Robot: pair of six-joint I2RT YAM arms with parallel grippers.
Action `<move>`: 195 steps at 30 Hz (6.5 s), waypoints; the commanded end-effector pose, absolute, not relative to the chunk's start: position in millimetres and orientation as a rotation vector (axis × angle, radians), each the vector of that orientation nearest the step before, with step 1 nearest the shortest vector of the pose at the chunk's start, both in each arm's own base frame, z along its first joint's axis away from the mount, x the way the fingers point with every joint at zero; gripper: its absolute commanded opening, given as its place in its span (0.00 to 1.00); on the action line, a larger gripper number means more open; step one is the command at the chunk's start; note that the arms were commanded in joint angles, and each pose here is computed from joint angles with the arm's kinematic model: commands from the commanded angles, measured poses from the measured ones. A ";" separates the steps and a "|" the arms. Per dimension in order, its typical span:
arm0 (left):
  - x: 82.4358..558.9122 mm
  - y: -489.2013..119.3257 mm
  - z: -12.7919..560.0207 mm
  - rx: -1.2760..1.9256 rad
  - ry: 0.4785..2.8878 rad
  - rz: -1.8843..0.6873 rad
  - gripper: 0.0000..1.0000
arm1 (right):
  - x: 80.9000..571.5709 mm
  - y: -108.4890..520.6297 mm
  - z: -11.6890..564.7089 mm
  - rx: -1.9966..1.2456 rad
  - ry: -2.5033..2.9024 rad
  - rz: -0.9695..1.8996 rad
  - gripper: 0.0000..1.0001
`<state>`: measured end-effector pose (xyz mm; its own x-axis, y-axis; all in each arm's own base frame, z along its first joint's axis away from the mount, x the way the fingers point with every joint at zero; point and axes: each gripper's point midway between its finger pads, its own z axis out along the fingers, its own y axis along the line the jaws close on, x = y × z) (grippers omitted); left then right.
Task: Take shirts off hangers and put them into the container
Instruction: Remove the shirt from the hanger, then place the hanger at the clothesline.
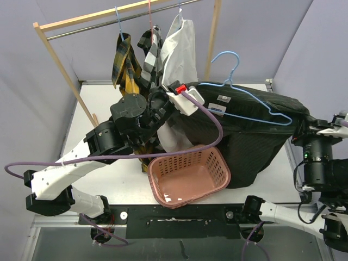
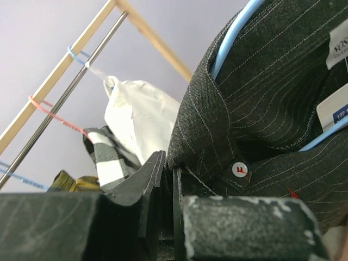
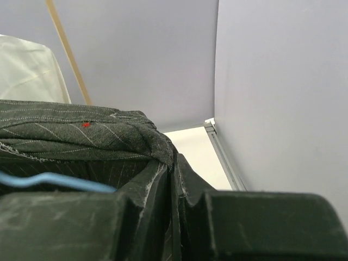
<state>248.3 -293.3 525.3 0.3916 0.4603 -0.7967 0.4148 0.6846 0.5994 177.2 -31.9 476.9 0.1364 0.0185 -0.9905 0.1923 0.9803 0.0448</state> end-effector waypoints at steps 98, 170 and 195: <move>351.6 -543.1 448.3 0.890 1.207 -0.871 0.61 | 146.7 -57.7 383.6 0.194 1.754 -0.035 0.00; 223.6 -182.3 431.5 0.512 1.187 -0.312 0.77 | 313.3 93.0 382.8 -0.228 1.939 -0.001 0.00; 229.7 -185.0 420.3 0.498 1.225 -0.345 0.77 | 345.4 119.2 530.6 -0.284 1.636 0.389 0.00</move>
